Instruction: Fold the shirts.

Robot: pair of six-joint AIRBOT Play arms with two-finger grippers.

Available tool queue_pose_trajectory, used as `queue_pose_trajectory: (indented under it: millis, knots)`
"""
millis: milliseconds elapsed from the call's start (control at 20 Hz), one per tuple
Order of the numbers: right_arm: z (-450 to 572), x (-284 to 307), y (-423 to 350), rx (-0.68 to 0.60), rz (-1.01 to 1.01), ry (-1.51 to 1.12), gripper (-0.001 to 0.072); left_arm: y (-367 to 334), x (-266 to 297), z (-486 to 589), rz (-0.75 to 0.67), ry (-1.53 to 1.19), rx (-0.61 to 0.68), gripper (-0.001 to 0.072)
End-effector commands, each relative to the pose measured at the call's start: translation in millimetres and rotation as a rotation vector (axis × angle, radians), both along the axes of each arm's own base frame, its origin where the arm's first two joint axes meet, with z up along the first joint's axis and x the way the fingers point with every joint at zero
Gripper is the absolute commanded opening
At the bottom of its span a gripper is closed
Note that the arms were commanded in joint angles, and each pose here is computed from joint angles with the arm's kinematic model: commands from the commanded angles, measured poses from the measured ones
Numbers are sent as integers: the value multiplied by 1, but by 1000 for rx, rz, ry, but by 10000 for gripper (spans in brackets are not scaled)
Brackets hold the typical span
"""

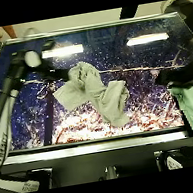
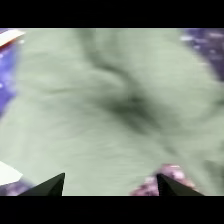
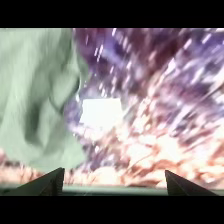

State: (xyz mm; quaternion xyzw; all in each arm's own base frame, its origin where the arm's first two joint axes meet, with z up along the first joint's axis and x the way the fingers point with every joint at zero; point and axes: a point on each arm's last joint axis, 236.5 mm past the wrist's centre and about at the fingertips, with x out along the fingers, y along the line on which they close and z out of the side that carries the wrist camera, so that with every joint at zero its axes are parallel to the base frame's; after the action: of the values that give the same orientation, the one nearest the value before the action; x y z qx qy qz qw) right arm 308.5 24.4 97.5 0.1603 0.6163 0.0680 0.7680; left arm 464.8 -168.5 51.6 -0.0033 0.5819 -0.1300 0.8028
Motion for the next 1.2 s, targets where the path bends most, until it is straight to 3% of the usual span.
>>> queue_pose_trajectory:
  millis: [0,100,250,750,800,850,900,950,1100,1150]
  knots:
    - [-69,-28,43,202,34,151,668,96,8,-42,291,168,-158,720]
    - [-88,-37,51,237,26,182,668,107,14,-68,371,221,-258,720]
    - [-96,-43,52,243,34,196,668,125,16,-100,418,273,-254,720]
    - [-127,-51,74,302,53,221,693,66,8,-155,296,369,-264,719]
    - [-134,-55,84,291,89,231,703,61,12,-154,307,355,-282,626]
    - [-141,-56,95,280,121,232,706,54,17,-152,310,341,-302,487]
    - [-150,-57,108,264,154,229,708,52,19,-152,325,332,-305,484]
    - [-157,-56,117,254,170,233,710,50,21,-153,333,331,-308,434]
    - [-173,-59,146,280,195,268,711,47,20,-155,305,328,-303,37]
    - [-178,-61,156,287,218,273,711,46,20,-151,281,315,-303,28]
